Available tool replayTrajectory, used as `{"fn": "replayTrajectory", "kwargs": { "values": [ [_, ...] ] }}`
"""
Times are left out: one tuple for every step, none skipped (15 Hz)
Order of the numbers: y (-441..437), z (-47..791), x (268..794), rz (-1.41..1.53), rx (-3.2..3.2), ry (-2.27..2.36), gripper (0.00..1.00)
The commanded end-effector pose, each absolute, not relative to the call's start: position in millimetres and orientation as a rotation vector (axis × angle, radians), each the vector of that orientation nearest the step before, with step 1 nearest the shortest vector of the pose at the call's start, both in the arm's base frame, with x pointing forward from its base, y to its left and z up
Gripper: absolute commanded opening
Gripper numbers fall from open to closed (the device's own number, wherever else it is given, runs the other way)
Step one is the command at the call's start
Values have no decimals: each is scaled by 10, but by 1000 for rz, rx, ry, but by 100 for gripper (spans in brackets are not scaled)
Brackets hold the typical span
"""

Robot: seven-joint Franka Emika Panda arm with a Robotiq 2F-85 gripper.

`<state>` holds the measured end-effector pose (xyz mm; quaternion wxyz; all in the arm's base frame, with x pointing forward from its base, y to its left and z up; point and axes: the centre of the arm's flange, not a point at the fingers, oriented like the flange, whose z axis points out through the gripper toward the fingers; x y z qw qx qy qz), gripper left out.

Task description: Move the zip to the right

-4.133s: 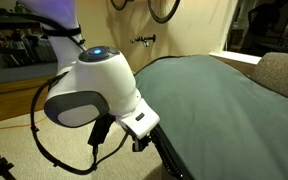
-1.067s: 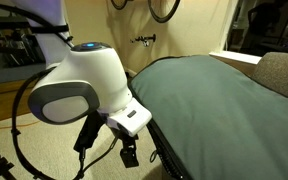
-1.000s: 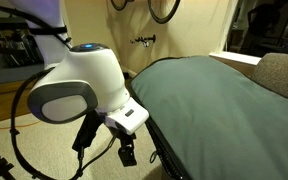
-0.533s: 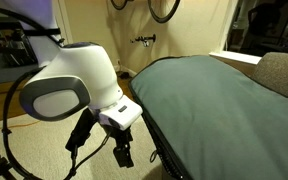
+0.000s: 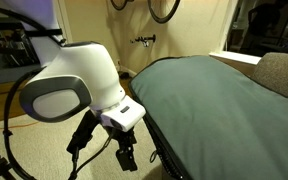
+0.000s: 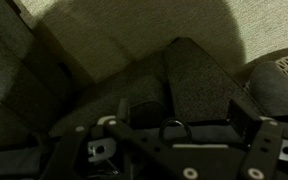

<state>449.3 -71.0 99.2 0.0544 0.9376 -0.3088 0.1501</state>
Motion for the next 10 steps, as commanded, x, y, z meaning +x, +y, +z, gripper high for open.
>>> {"fn": "replayTrajectory", "kwargs": {
  "values": [
    [-790,1087,4521,443,2851,-948,100],
    [-815,1087,4556,451,2850,-952,100],
    [-835,1090,4585,460,2850,-956,100],
    [-863,1095,4629,471,2848,-963,100],
    [-879,1101,4663,478,2847,-968,100],
    [-894,1105,4705,487,2848,-971,100],
    [-904,1100,4739,489,2849,-975,100],
    [-913,1091,4773,486,2851,-980,100],
    [-919,1081,4796,479,2853,-985,100],
    [-925,1062,4820,467,2855,-990,100]
  ]
}}
